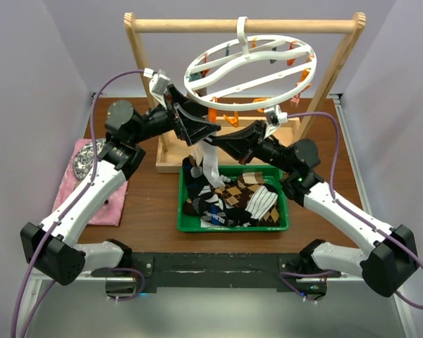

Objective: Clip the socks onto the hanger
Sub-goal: Clamp the sock onto the hanger.

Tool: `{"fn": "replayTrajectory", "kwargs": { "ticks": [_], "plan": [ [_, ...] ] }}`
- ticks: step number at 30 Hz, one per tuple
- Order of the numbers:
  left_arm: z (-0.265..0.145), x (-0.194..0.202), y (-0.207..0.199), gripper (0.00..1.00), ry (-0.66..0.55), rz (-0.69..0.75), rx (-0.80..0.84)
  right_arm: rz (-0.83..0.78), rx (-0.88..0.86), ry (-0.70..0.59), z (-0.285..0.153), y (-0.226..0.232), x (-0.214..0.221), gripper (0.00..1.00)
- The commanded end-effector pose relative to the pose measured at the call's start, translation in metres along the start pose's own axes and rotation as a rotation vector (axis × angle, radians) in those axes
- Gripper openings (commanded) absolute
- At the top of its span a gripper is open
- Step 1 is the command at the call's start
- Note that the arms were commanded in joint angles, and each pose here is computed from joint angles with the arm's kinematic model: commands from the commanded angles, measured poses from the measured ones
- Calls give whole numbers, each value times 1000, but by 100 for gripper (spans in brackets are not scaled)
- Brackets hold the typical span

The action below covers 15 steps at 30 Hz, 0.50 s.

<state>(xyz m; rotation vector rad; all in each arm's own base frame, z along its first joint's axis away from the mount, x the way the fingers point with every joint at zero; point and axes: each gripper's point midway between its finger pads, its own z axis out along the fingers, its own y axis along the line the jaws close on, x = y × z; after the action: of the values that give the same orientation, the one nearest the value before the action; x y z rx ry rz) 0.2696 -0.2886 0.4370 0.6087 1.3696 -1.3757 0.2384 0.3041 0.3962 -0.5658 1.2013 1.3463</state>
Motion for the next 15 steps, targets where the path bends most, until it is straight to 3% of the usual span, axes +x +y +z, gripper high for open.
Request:
{"fn": "replayTrajectory", "kwargs": {
  "ticks": [1,6,12,15],
  "plan": [
    [-4,-20,-5,100,-57,53,-17,-42,43,-37,-2,0,-16,13],
    [-6,-30,7,100,-81,67,-82,-40,135,3,-12,-11,-8,43],
    [-11,-38,23,100,-105,54,-159,-83,240,49,-28,-17,-6,62],
    [-16,-46,34,100,-130,50,-212,-125,274,90,-39,-14,-7,67]
  ]
}}
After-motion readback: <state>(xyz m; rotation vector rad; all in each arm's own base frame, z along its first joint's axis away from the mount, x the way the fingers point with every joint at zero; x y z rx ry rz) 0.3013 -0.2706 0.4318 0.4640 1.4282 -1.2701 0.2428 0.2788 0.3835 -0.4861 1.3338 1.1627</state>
